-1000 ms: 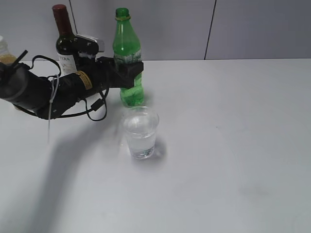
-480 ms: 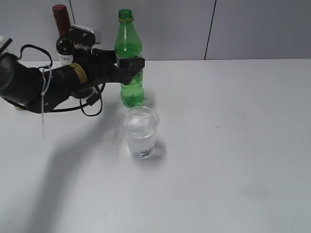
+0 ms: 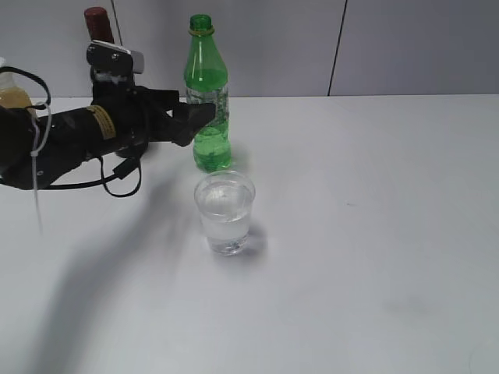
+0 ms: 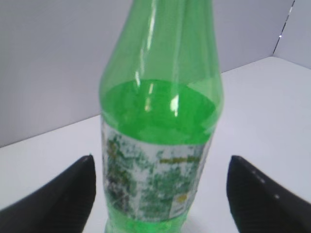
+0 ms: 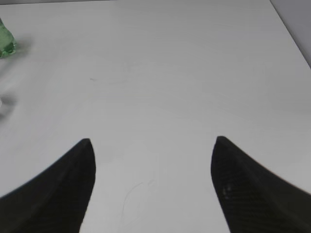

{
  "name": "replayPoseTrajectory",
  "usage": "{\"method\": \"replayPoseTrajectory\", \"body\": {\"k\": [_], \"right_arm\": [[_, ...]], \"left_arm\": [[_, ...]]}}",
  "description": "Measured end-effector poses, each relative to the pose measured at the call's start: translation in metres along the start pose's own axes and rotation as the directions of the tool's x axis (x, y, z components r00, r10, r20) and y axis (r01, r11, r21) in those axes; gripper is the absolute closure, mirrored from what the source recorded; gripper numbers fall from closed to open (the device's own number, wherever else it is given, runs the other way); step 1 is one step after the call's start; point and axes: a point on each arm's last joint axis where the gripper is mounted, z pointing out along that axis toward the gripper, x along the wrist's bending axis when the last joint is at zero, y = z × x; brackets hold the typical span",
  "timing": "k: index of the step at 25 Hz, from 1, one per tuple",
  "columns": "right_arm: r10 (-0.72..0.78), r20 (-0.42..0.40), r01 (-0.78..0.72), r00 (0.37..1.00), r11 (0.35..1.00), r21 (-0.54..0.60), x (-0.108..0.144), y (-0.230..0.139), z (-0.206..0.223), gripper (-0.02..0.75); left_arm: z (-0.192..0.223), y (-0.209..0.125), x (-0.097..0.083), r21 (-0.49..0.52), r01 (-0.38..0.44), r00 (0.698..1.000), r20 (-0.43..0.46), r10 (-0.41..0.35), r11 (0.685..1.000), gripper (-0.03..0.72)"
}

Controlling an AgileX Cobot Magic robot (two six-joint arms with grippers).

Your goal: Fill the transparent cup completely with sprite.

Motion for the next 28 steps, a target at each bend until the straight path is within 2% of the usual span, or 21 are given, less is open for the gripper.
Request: {"method": "replayPoseTrajectory", "body": {"k": [8, 12, 15, 19, 23, 25, 28], "right_arm": [[0.0, 0.0, 0.0, 1.0, 1.0, 0.0, 0.0, 0.0, 0.0, 0.174], [0.0, 0.0, 0.0, 1.0, 1.0, 0.0, 0.0, 0.0, 0.0, 0.174], [0.0, 0.0, 0.0, 1.0, 1.0, 0.0, 0.0, 0.0, 0.0, 0.174], [0.0, 0.0, 0.0, 1.0, 1.0, 0.0, 0.0, 0.0, 0.0, 0.174], [0.0, 0.0, 0.0, 1.0, 1.0, 0.0, 0.0, 0.0, 0.0, 0.174], [0.0, 0.0, 0.0, 1.0, 1.0, 0.0, 0.0, 0.0, 0.0, 0.174], [0.0, 0.0, 0.0, 1.0, 1.0, 0.0, 0.0, 0.0, 0.0, 0.174]], "left_arm": [[-0.049, 0.022, 0.013, 0.157, -0.006, 0.989, -0.145, 0.029, 0.988, 0.063], [-0.072, 0.038, 0.016, 0.275, -0.002, 0.97, -0.234, 0.068, 0.962, 0.067], [-0.092, 0.046, 0.018, 0.373, 0.034, 0.948, -0.306, 0.088, 0.927, 0.069], [-0.119, 0.054, 0.018, 0.478, 0.123, 0.912, -0.399, 0.09, 0.87, 0.074], [-0.147, 0.058, 0.015, 0.57, 0.22, 0.876, -0.472, 0.097, 0.792, 0.078], [-0.157, 0.059, 0.012, 0.607, 0.249, 0.873, -0.478, 0.096, 0.755, 0.079], [-0.168, 0.061, 0.003, 0.648, 0.261, 0.894, -0.442, 0.075, 0.715, 0.083]]}}
